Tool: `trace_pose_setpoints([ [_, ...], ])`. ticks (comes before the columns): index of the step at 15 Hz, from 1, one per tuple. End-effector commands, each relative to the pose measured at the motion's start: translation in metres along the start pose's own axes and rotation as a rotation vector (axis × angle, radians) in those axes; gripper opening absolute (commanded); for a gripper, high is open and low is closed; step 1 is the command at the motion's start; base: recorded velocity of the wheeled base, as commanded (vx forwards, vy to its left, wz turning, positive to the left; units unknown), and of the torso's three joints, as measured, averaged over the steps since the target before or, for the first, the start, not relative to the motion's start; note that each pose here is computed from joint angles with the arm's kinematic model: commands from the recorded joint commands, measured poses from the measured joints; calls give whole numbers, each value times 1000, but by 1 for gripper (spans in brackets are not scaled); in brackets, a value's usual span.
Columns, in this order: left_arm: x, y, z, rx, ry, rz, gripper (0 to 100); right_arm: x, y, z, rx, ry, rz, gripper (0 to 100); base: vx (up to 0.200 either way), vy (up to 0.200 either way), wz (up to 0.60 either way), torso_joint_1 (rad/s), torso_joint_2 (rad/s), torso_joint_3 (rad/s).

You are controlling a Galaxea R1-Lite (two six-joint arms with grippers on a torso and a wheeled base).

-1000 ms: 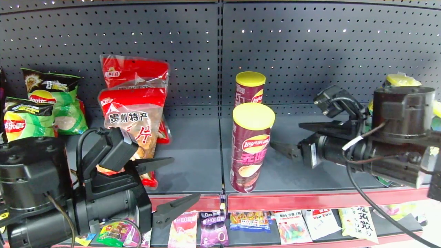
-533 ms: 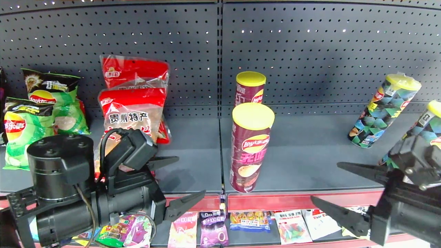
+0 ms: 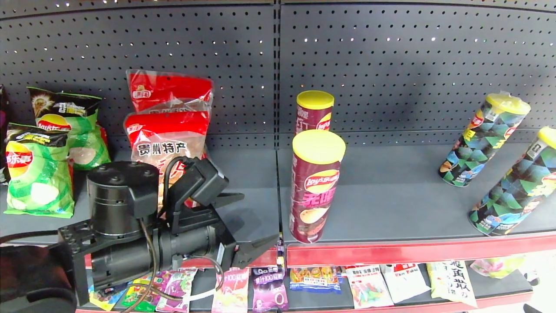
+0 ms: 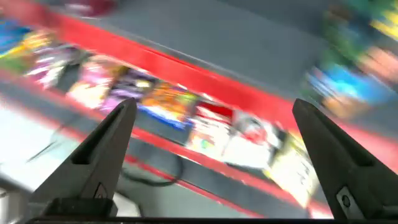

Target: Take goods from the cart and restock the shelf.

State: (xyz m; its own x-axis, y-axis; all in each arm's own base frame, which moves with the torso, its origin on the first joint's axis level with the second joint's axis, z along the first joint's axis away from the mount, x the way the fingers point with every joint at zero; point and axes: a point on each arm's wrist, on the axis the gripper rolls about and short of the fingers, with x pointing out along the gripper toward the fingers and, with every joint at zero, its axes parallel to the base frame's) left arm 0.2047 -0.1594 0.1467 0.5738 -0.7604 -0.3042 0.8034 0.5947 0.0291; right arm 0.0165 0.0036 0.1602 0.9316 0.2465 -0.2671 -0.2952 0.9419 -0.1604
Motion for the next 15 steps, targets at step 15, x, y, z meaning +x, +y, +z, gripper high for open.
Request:
trace_pose_setpoints([
  [15, 48, 11, -4, -4, 45, 17, 100, -38, 7, -62, 54, -88, -176, 100, 0, 0, 0, 0, 0, 0],
])
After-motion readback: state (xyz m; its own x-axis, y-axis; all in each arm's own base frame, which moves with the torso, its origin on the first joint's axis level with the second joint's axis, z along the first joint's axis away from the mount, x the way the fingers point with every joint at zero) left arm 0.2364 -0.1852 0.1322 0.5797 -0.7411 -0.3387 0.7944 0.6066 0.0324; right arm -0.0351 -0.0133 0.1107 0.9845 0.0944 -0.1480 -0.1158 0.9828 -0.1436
